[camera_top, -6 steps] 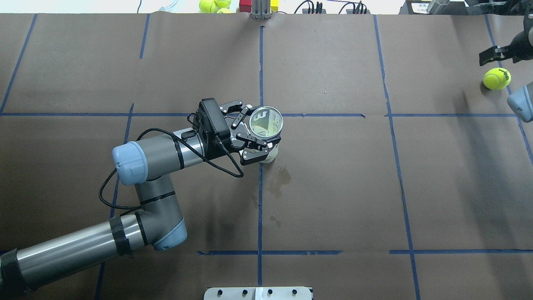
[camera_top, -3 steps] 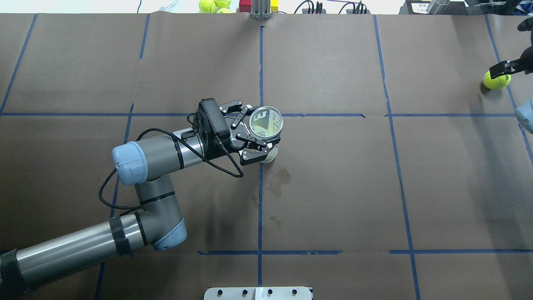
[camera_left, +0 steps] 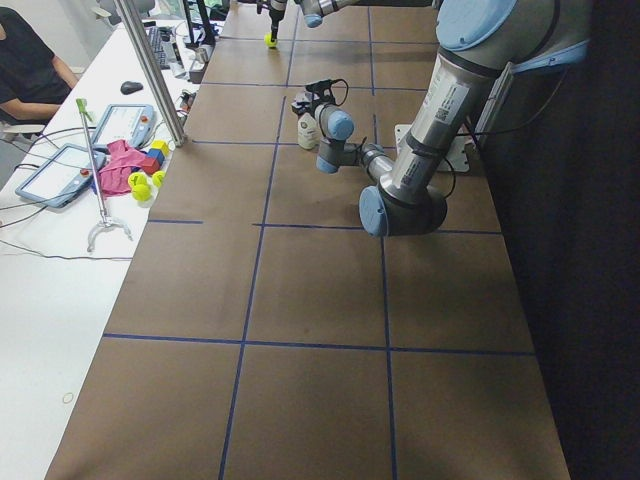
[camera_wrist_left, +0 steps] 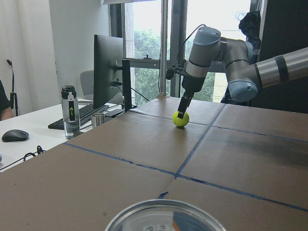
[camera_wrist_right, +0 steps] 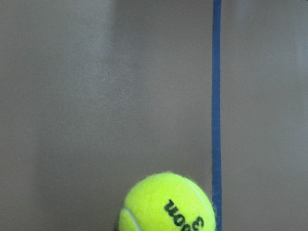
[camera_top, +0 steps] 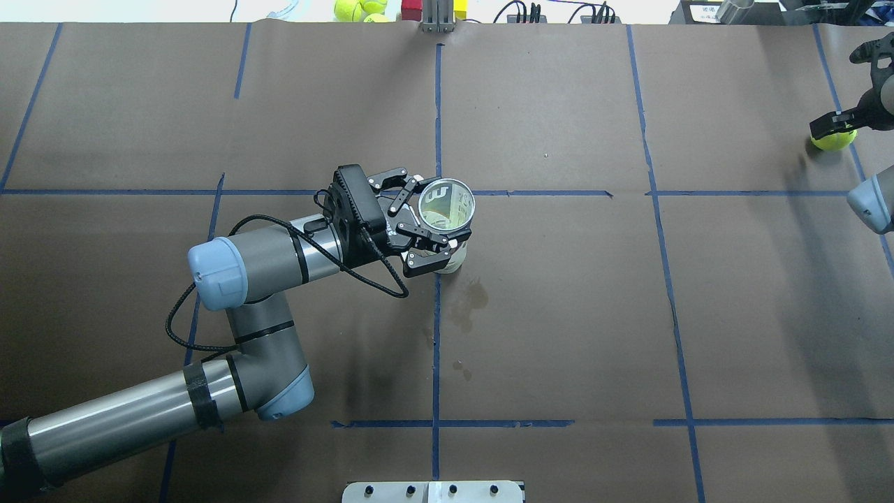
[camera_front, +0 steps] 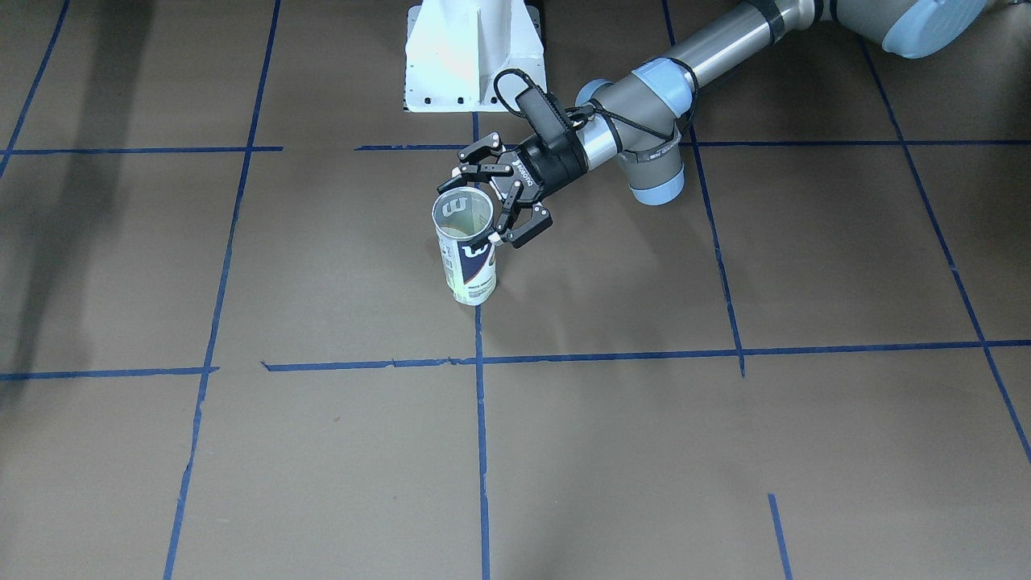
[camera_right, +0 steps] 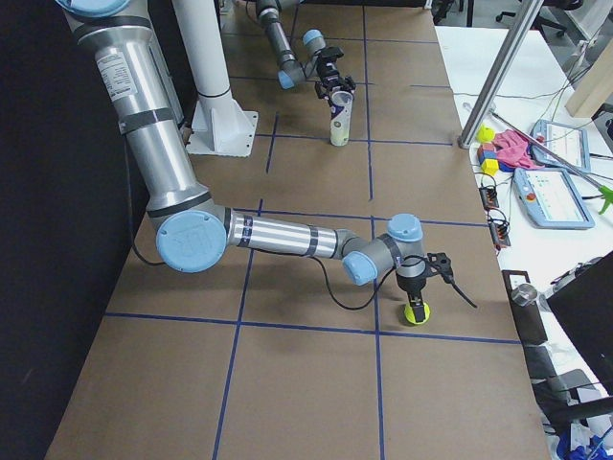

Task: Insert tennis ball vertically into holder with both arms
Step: 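Grasp the second tennis ball with the right gripper and lift it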

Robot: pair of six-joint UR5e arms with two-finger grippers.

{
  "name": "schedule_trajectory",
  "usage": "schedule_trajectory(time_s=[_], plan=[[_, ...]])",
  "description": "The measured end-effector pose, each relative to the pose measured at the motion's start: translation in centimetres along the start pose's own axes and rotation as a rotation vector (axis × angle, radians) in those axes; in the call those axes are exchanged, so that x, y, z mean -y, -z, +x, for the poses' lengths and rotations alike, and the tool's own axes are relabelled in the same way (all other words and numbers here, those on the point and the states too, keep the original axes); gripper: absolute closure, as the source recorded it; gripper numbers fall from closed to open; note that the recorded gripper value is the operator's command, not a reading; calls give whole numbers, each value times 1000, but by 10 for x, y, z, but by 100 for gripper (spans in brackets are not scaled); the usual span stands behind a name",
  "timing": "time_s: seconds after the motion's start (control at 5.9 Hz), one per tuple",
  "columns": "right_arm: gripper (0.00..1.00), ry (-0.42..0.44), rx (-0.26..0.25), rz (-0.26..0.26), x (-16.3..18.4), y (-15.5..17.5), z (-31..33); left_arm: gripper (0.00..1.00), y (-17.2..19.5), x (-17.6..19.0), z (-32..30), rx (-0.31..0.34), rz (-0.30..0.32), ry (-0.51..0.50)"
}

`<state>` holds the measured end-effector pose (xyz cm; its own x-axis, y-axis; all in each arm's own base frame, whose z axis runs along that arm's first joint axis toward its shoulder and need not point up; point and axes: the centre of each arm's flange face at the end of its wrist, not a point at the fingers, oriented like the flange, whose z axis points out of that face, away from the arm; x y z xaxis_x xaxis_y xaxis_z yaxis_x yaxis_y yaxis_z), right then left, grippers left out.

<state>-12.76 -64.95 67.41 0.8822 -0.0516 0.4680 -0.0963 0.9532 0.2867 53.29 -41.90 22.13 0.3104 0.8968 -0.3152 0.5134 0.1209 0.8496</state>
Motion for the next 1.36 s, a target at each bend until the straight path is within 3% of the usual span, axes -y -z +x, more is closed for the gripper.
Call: schedule_trajectory(time_s=[0.68,0.85,1.02,1.19,1.36], plan=[[2,26,-47,-1,-3,-13,-8,9,0,0,1,-1,-1,0],[19,30,-49,4,0,-12,-11,9,0,-1,0,-1,-1,0],[63,35,-49,6,2,-12,-13,9,0,-1,0,-1,-1,0],[97,41,-48,6,3,-11,-14,9,0,0,1,-1,-1,0],[100,45,-46,6,3,-11,-14,8,0,0,1,-1,0,0]])
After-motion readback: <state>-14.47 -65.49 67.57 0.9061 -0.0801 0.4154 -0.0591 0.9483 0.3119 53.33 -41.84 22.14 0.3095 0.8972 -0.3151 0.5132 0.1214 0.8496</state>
